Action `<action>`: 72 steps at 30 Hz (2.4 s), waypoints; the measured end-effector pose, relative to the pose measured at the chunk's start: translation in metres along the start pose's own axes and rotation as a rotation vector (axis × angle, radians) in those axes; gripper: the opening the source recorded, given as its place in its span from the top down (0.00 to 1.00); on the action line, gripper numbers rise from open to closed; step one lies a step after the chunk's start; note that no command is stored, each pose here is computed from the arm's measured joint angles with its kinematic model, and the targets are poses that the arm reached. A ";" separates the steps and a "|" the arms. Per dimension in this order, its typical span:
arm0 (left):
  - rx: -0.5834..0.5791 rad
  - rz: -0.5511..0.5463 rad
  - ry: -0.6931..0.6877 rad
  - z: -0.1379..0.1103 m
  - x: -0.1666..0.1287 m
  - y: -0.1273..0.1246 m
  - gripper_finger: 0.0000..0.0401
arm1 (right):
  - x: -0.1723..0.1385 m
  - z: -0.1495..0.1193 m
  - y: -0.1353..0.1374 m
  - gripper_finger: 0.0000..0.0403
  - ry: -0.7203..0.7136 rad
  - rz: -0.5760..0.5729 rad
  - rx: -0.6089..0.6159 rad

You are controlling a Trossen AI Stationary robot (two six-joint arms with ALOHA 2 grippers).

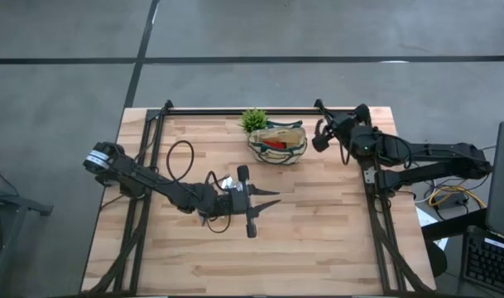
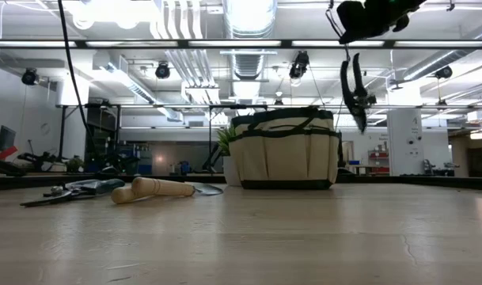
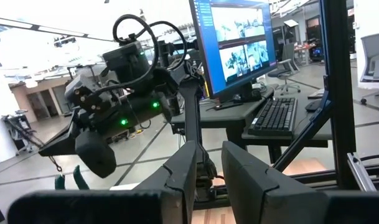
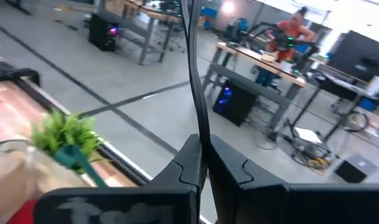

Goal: Pick & Place Garden tools in Gardening bag
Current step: Put the right green shear scissors into the gardening bag

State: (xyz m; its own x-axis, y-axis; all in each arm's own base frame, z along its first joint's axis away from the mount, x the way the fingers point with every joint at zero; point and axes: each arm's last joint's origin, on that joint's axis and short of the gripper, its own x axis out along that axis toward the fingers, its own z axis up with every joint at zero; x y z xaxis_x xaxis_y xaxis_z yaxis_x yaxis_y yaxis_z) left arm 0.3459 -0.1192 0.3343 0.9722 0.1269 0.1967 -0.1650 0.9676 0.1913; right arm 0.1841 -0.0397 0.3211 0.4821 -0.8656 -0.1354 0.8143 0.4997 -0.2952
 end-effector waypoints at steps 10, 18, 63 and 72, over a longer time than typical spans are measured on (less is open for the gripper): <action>0.001 0.000 0.001 0.000 0.000 0.000 0.80 | 0.016 -0.003 0.010 0.97 0.017 0.075 0.038; 0.002 -0.001 0.003 0.000 0.000 0.000 0.80 | 0.029 -0.004 0.021 0.97 0.002 0.112 0.056; 0.013 -0.007 0.022 -0.003 0.000 -0.001 0.80 | 0.017 0.007 0.020 0.97 -0.047 0.360 0.318; 0.012 -0.007 0.022 -0.003 0.000 -0.001 0.80 | 0.018 -0.005 0.021 0.97 0.026 0.321 0.256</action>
State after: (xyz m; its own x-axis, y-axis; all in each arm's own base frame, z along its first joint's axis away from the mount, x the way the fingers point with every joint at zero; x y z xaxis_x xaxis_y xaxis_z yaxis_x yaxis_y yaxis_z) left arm 0.3463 -0.1194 0.3316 0.9767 0.1253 0.1745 -0.1604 0.9656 0.2045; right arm 0.2086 -0.0447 0.3077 0.7193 -0.6630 -0.2076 0.6793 0.7338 0.0103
